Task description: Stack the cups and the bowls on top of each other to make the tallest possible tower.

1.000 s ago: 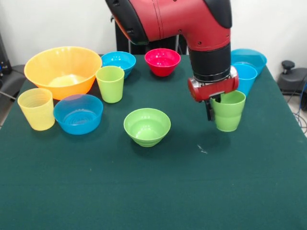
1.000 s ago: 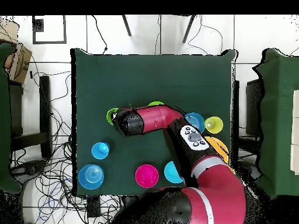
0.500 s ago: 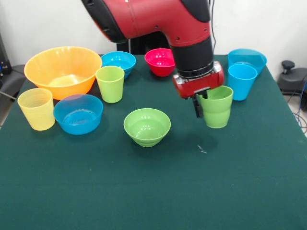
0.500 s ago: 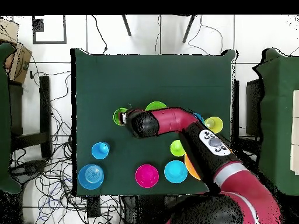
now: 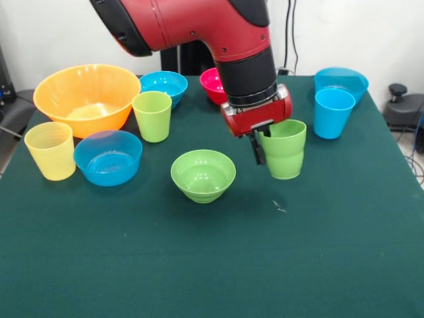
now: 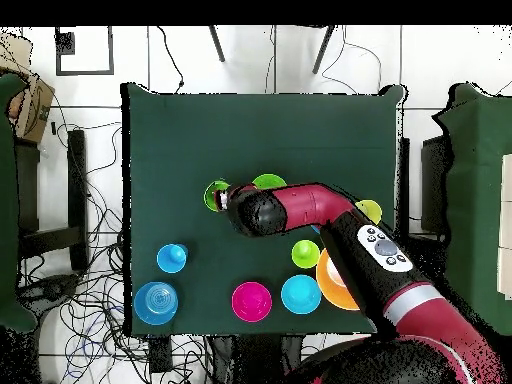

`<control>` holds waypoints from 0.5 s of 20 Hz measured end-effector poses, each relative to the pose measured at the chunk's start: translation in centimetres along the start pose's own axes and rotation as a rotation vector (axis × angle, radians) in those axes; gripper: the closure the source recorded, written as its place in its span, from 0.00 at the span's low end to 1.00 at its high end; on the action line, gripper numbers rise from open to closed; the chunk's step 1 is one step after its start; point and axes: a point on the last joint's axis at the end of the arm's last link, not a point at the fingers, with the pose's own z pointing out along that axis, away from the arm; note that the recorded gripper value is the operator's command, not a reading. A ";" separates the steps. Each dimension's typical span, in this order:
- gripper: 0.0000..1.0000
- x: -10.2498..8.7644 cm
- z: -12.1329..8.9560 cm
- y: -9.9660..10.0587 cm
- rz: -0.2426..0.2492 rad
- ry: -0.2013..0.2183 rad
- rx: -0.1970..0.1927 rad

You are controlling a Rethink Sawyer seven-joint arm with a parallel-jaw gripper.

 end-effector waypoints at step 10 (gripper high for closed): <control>1.00 -0.6 -0.3 1.4 -0.032 0.015 -0.025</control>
